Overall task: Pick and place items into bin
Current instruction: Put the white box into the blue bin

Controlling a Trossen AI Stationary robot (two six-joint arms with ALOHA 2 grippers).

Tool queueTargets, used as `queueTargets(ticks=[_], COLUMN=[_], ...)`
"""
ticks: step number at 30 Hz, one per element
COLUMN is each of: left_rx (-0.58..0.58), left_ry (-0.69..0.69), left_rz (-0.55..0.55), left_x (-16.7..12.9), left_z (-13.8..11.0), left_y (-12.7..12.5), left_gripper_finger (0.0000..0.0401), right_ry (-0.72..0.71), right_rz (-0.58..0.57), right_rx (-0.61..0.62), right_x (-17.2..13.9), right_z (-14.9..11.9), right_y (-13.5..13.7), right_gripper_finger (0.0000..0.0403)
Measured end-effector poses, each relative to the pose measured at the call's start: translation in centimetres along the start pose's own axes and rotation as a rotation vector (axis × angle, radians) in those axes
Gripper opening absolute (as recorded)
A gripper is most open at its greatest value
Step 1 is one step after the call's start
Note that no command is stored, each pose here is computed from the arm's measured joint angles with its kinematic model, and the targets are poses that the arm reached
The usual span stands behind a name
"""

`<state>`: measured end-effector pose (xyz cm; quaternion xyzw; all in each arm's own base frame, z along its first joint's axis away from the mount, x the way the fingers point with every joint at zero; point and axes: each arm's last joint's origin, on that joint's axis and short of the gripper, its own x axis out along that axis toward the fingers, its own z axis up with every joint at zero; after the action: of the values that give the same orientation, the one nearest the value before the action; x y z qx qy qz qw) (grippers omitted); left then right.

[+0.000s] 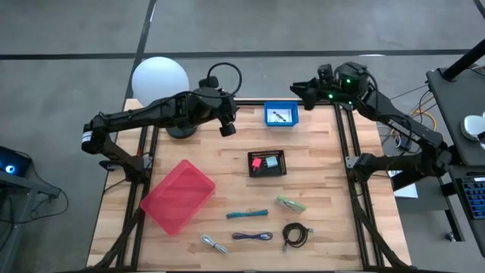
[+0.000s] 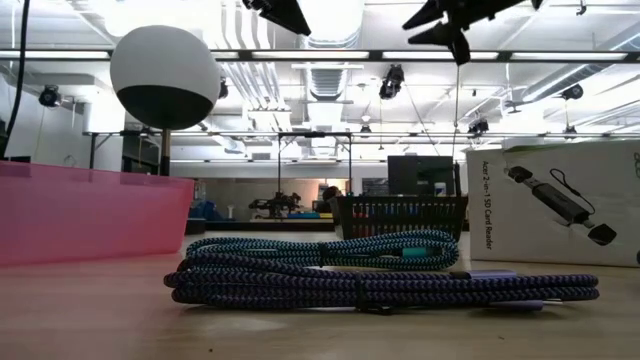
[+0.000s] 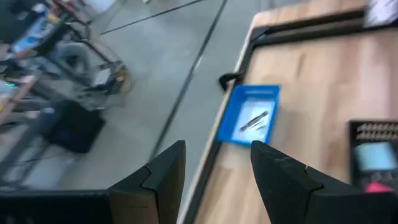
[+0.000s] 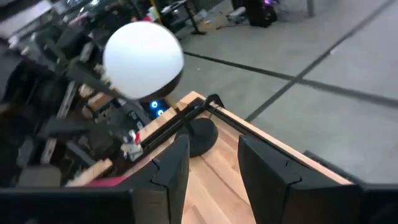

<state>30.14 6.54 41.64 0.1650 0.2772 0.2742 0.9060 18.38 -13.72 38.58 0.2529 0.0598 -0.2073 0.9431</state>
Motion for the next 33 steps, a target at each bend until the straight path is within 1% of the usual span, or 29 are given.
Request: queueTargets(ticks=[2,5,11,14,17,20,23,26,30,33], left_rx=[-0.053,-0.153,-0.329,-0.395,-0.454,-0.468,-0.463,-0.447,-0.396,-0.362], left_ry=[-0.035,-0.107,-0.234,-0.257,-0.269,-0.282,-0.298,-0.323,-0.340,-0.363], left_rz=[-0.059,-0.175,-0.359,-0.413,-0.424,-0.429,-0.431,-0.429,-0.417,-0.405], left_x=[0.0,-0.1,-0.6,-1.1,-2.0,-2.7,-3.5,-4.4,-5.1,-5.4], left_z=[0.2,0.8,2.0,2.2,2.3,2.4,2.4,2.4,2.0,1.5], left_y=[-0.1,-0.3,-0.4,-0.2,0.3,0.5,0.8,1.3,1.6,1.7], left_gripper_finger=[0.0167,0.0167,0.0167,0.0167,0.0167,0.0167,0.0167,0.0167,0.0167,0.0167], right_ry=[0.011,0.048,0.158,0.218,0.269,0.306,0.315,0.326,0.351,0.382], right_rz=[0.016,0.030,0.046,0.068,0.140,0.229,0.272,0.324,0.355,0.348], right_rx=[-0.053,-0.122,-0.227,-0.242,-0.235,-0.219,-0.203,-0.221,-0.259,-0.292], right_x=[-0.4,-0.8,-1.8,-2.5,-3.3,-4.0,-4.6,-5.0,-5.1,-5.0], right_z=[-0.2,-0.7,-2.0,-2.7,-3.2,-3.5,-3.8,-4.1,-5.0,-5.9], right_y=[0.5,1.1,1.7,2.1,2.6,3.3,4.1,5.0,6.4,7.5], right_gripper_finger=[0.0126,0.0130,0.0139,0.0143,0.0146,0.0145,0.0144,0.0146,0.0145,0.0144])
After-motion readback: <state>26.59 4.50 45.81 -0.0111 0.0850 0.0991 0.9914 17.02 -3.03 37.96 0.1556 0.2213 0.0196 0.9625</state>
